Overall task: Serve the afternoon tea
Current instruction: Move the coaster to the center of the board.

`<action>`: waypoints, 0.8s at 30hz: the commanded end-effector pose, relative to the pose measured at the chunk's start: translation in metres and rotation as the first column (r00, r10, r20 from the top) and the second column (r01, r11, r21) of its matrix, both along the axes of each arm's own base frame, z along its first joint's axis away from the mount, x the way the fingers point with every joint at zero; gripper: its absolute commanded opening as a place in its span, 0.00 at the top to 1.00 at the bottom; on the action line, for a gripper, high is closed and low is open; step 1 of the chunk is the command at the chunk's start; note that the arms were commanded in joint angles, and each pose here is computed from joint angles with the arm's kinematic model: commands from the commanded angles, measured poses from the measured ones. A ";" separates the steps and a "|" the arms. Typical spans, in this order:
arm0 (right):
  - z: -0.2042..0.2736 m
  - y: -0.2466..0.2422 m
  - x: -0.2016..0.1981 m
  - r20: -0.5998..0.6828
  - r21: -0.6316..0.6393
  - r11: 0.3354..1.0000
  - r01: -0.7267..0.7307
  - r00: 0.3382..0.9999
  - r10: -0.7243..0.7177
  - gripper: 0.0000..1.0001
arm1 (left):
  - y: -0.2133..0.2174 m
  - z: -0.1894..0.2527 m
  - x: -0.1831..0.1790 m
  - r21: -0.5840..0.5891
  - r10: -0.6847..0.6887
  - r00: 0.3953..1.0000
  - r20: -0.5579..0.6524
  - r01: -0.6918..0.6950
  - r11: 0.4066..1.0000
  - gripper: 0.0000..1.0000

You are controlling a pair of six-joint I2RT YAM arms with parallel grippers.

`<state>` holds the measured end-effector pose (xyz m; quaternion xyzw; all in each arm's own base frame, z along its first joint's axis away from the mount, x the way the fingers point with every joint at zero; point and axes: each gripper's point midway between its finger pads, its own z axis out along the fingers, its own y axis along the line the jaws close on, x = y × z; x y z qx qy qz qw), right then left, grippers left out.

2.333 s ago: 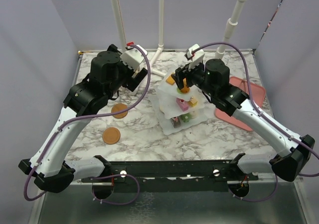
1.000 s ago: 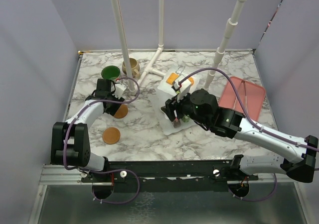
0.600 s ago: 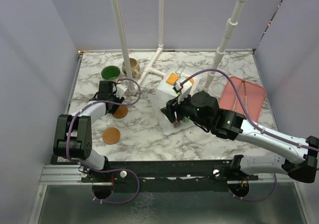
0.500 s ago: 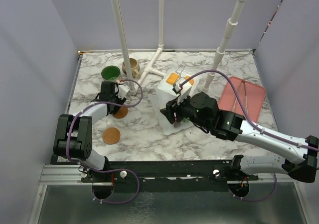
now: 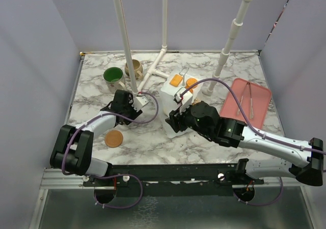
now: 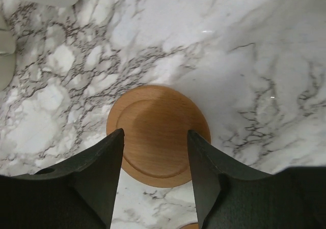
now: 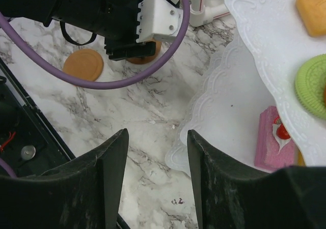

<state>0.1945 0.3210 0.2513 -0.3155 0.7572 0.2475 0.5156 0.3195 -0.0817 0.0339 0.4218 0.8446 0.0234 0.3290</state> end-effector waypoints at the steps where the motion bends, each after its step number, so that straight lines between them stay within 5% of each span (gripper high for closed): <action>1: 0.004 -0.006 -0.003 0.020 0.015 1.000 0.014 1.000 -0.014 0.47 | -0.025 -0.025 -0.059 -0.081 -0.133 0.968 -0.214 0.118 0.990 0.45; 8: -0.002 -0.004 -0.009 0.024 -0.004 1.000 -0.010 1.000 0.011 0.48 | -0.060 0.027 -0.070 -0.262 -0.235 0.951 -0.203 0.178 0.949 0.46; 14: -0.012 0.017 -0.018 0.040 -0.044 0.995 -0.088 0.995 0.089 0.50 | -0.056 0.073 -0.059 -0.294 -0.195 0.969 -0.154 0.144 0.945 0.46; 24: -0.078 0.104 -0.002 0.037 -0.171 0.956 -0.237 0.968 0.247 0.56 | 0.075 0.089 -0.042 -0.112 0.012 0.982 -0.189 -0.034 0.993 0.40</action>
